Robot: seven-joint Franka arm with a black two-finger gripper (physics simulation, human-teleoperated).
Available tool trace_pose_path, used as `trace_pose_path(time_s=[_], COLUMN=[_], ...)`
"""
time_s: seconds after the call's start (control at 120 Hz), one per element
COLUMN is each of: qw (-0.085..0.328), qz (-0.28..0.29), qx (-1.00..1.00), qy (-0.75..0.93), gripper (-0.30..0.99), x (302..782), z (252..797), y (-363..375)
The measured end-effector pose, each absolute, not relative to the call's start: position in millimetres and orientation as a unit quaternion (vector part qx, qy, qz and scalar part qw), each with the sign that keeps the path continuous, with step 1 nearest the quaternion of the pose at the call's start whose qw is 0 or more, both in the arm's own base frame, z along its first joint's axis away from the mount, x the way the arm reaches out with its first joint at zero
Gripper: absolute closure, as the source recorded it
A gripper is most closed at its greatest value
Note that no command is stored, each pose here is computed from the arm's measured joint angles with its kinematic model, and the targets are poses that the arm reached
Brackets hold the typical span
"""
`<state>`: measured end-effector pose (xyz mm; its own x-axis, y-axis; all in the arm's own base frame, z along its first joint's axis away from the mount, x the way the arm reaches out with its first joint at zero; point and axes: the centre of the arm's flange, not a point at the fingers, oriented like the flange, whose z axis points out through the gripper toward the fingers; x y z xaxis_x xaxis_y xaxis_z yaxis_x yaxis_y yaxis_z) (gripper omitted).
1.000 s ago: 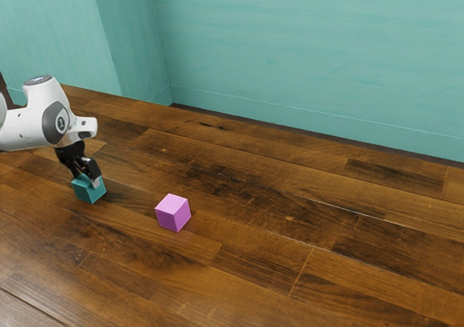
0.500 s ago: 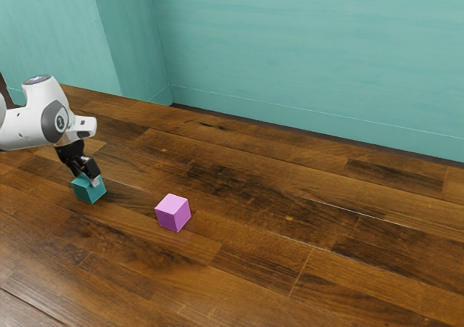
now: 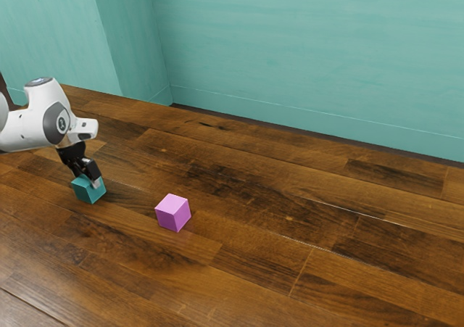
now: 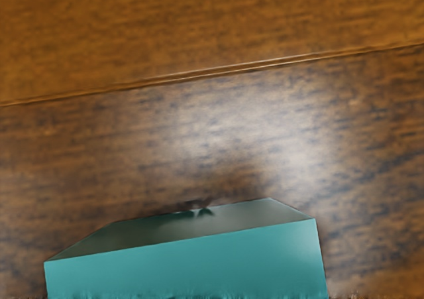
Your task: Pick up the blue block with one arm, and put the blue block on the pink block with one arm
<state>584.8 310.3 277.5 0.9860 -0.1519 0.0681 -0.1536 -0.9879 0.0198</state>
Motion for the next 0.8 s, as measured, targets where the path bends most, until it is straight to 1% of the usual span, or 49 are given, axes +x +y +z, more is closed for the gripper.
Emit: trace_pose_path(time_s=[0.8], qw=[0.025], qz=[0.021], qx=[0.997], qy=[-0.077], gripper=[0.00], x=[584.0], z=[259.7], y=[310.8])
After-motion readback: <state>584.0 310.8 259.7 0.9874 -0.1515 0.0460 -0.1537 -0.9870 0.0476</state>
